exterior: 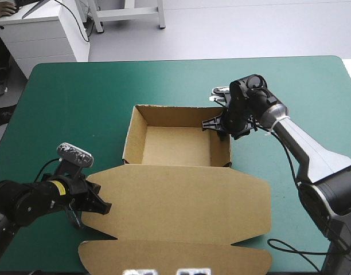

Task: Fold the box

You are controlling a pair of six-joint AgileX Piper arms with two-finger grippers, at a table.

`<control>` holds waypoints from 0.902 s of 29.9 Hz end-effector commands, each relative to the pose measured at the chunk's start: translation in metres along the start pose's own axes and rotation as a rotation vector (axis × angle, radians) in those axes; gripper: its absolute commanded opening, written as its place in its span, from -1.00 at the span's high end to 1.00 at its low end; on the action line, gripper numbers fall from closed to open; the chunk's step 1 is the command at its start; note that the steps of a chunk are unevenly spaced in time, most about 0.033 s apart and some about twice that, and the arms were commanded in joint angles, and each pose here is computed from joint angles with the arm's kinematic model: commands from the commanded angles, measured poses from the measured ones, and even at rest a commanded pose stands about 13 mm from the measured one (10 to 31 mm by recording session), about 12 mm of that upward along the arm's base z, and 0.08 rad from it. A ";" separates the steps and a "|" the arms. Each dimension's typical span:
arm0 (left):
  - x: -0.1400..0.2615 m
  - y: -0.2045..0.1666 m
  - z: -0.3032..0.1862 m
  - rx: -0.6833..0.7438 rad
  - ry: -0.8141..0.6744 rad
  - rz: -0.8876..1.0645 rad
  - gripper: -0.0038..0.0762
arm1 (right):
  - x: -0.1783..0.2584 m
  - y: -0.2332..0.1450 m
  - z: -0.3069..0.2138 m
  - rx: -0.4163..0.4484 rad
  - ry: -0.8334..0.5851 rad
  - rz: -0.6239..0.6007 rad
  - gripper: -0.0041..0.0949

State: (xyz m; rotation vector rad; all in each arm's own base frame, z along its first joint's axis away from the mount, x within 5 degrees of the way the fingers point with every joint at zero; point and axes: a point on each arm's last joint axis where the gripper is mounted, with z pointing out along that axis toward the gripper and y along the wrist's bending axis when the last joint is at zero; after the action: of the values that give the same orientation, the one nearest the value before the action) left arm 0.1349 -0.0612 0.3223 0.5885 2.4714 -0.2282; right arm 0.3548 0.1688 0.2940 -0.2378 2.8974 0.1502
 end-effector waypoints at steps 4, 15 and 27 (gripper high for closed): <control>0.029 -0.002 -0.002 -0.009 -0.144 0.002 0.92 | -0.005 0.002 -0.003 -0.028 -0.032 0.003 0.61; 0.065 -0.004 -0.005 -0.026 -0.197 0.015 0.92 | -0.010 -0.009 -0.007 0.075 -0.094 -0.015 0.96; 0.067 -0.002 -0.006 -0.052 -0.199 0.025 0.92 | -0.011 -0.104 -0.045 0.229 -0.129 0.146 0.96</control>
State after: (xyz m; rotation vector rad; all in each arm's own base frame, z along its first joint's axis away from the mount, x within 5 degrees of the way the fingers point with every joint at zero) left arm 0.0789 -0.0349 0.2784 0.5715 2.3405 -0.1801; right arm 0.3813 0.0998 0.2924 -0.0453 2.8710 -0.0589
